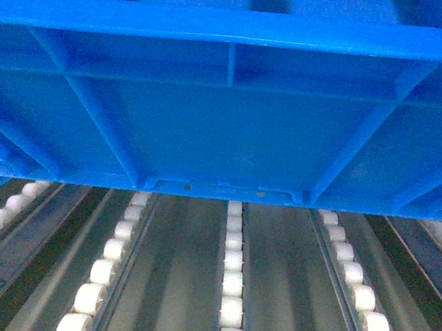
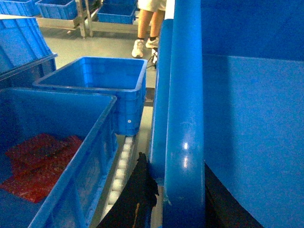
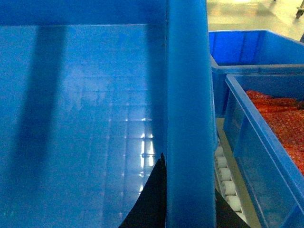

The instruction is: Place box next to blue box on left shelf

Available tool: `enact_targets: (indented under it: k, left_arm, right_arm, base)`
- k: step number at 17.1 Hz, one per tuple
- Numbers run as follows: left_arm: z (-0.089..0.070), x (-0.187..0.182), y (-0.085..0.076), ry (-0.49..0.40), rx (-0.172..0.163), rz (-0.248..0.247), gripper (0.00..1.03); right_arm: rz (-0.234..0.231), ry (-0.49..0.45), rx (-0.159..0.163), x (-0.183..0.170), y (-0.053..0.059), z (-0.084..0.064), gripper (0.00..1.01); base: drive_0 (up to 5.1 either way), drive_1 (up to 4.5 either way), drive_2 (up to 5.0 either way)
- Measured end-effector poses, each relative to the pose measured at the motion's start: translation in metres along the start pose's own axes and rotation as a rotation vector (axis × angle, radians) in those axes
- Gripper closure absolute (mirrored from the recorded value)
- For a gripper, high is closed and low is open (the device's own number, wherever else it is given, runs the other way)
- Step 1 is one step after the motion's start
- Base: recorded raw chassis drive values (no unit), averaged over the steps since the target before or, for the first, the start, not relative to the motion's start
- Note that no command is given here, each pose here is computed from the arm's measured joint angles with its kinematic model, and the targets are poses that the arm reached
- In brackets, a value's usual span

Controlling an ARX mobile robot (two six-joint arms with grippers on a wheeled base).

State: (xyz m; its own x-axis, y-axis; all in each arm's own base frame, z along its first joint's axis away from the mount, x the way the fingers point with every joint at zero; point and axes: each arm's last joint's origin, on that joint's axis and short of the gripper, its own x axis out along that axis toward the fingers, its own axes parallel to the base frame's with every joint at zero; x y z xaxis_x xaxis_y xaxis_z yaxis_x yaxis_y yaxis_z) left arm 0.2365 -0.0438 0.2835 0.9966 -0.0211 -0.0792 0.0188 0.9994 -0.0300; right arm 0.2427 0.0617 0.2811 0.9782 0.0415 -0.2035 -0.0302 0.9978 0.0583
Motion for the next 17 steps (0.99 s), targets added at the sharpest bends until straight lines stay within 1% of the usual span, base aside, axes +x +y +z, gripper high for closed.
enact_targets:
  k: [9,10,11,12,13,14,16,17]
  left_arm:
    - [0.0,0.0,0.0,0.0,0.0,0.0,0.87]
    - [-0.002,0.0,-0.001,0.026,0.016,0.02,0.87]
    - [-0.003,-0.001,-0.002,0.035,0.028,0.052,0.87]
    - [-0.002,-0.001,-0.004,0.051,0.032,0.053,0.88]
    - [-0.007,0.007,-0.013,0.143,0.059,0.022,0.88]
    - [-0.015,0.014,-0.016,0.189,0.072,0.008,0.88]
    - [-0.029,0.023,-0.019,0.263,0.088,-0.001,0.88]
    - [-0.04,0.03,-0.022,0.315,0.097,-0.003,0.88]
  right_arm:
    - [0.0,0.0,0.0,0.0,0.0,0.0,0.93]
    - [-0.035,-0.049,-0.021,0.001,0.004,-0.001,0.93]
    - [-0.079,-0.083,-0.034,0.0,0.008,-0.002,0.93]
    - [-0.107,-0.029,-0.035,-0.002,0.01,0.006,0.93]
    - [-0.091,0.137,0.0,0.012,-0.003,0.005,0.93]
    - [-0.088,0.21,0.023,0.02,-0.008,-0.004,0.93]
    - [-0.086,0.319,0.055,0.035,-0.016,-0.021,0.93]
    - [-0.084,0.376,0.07,0.044,-0.02,-0.033,0.93]
  base:
    - [0.0,0.0,0.0]
    - [0.0,0.0,0.0]
    - [0.0,0.0,0.0]
    - [0.0,0.0,0.0]
    - [0.0,0.0,0.0]
    - [0.0,0.0,0.0]
    - [0.0,0.0,0.0]
    - [0.0,0.0,0.0]
